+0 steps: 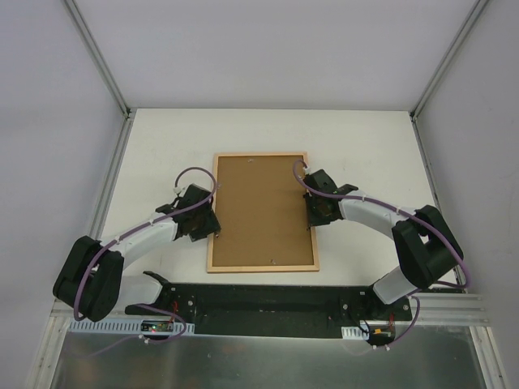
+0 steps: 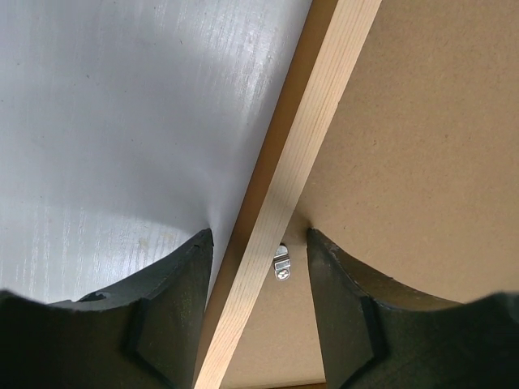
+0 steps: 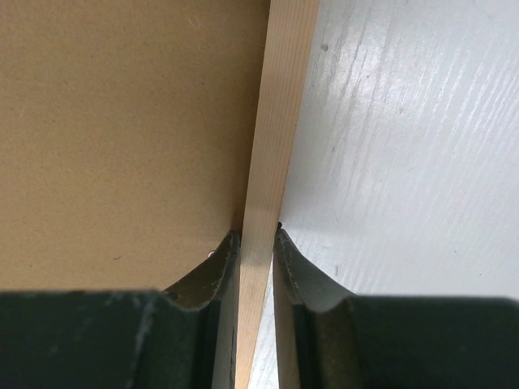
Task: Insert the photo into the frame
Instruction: Press the fastener onto the backboard.
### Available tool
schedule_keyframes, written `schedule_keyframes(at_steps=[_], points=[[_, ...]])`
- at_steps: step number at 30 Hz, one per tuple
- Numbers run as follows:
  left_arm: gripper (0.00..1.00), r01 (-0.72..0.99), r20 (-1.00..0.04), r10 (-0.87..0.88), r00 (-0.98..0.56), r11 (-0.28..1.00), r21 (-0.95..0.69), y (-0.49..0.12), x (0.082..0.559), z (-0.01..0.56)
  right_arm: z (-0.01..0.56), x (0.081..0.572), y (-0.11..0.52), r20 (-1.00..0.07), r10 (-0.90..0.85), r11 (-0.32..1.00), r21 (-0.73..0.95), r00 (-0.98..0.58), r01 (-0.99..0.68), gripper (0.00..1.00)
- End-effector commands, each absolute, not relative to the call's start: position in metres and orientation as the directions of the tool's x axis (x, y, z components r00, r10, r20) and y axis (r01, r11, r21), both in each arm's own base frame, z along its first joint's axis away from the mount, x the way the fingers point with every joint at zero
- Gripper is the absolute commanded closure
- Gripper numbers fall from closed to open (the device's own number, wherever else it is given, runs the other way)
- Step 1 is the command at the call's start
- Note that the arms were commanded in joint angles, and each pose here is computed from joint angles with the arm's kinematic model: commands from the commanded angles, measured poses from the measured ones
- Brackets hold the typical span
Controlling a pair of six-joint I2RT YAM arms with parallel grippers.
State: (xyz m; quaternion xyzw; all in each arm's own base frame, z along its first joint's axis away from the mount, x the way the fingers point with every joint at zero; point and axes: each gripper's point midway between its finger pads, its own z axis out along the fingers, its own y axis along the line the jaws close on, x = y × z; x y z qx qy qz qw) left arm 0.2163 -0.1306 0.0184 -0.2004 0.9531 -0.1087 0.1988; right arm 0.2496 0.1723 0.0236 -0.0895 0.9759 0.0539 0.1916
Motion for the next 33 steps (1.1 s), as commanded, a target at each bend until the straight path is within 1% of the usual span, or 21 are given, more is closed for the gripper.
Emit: schedule_keyframes(at_steps=[1, 5, 10, 14, 15, 17, 18, 19, 21, 22, 23, 24, 25, 29, 31, 33], points=[[0.52, -0.364, -0.233, -0.403, -0.885, 0.911, -0.193, -0.117, 0.174, -0.004, 0.015, 0.247, 0.174, -0.356, -0.184, 0.974, 0.062, -0.916, -0.219, 0.96], [0.58, -0.37, -0.222, -0.408, -0.886, 0.909, -0.193, -0.116, 0.168, -0.006, 0.016, 0.248, 0.175, -0.354, -0.181, 0.974, 0.067, -0.918, -0.218, 0.96], [0.72, -0.386, -0.218, -0.419, -0.881, 0.905, -0.178, -0.111, 0.162, -0.009, 0.017, 0.248, 0.175, -0.355, -0.178, 0.975, 0.065, -0.918, -0.214, 0.96], [0.79, -0.389, -0.213, -0.423, -0.881, 0.903, -0.183, -0.11, 0.158, -0.009, 0.016, 0.248, 0.174, -0.356, -0.176, 0.976, 0.059, -0.918, -0.21, 0.97], [0.82, -0.386, -0.209, -0.42, -0.883, 0.904, -0.186, -0.111, 0.158, -0.008, 0.016, 0.248, 0.174, -0.356, -0.173, 0.976, 0.06, -0.918, -0.207, 0.97], [0.91, -0.377, -0.198, -0.41, -0.89, 0.907, -0.187, -0.112, 0.156, -0.008, 0.016, 0.248, 0.174, -0.357, -0.171, 0.977, 0.058, -0.918, -0.205, 0.97], [0.91, -0.37, -0.194, -0.404, -0.894, 0.91, -0.189, -0.113, 0.155, -0.008, 0.016, 0.249, 0.174, -0.357, -0.17, 0.977, 0.058, -0.919, -0.203, 0.97], [0.91, -0.361, -0.187, -0.396, -0.899, 0.912, -0.197, -0.115, 0.155, -0.007, 0.016, 0.249, 0.174, -0.355, -0.17, 0.977, 0.058, -0.919, -0.203, 0.97], [0.81, -0.351, -0.187, -0.388, -0.903, 0.914, -0.203, -0.116, 0.154, -0.005, 0.015, 0.249, 0.174, -0.354, -0.169, 0.977, 0.061, -0.92, -0.203, 0.97], [0.69, -0.342, -0.19, -0.381, -0.905, 0.916, -0.208, -0.116, 0.154, -0.004, 0.015, 0.249, 0.174, -0.355, -0.167, 0.978, 0.06, -0.92, -0.201, 0.97], [0.62, -0.337, -0.191, -0.377, -0.906, 0.917, -0.212, -0.117, 0.154, -0.003, 0.015, 0.249, 0.175, -0.355, -0.164, 0.978, 0.063, -0.92, -0.199, 0.97], [0.55, -0.328, -0.194, -0.371, -0.908, 0.918, -0.221, -0.118, 0.155, -0.001, 0.016, 0.249, 0.175, -0.357, -0.165, 0.977, 0.065, -0.919, -0.201, 0.97], [0.51, -0.321, -0.2, -0.367, -0.909, 0.92, -0.226, -0.118, 0.156, 0.0, 0.015, 0.249, 0.175, -0.353, -0.164, 0.978, 0.064, -0.921, -0.199, 0.97], [0.5, -0.303, -0.206, -0.35, -0.914, 0.925, -0.228, -0.12, 0.155, 0.005, 0.014, 0.25, 0.177, -0.354, -0.163, 0.977, 0.069, -0.921, -0.199, 0.98], [0.51, -0.308, -0.205, -0.35, -0.914, 0.928, -0.212, -0.118, 0.154, 0.004, 0.014, 0.249, 0.178, -0.351, -0.162, 0.977, 0.073, -0.922, -0.199, 0.98], [0.55, -0.32, -0.21, -0.356, -0.91, 0.928, -0.19, -0.114, 0.154, 0.002, 0.013, 0.25, 0.178, -0.35, -0.162, 0.977, 0.075, -0.922, -0.2, 0.98]])
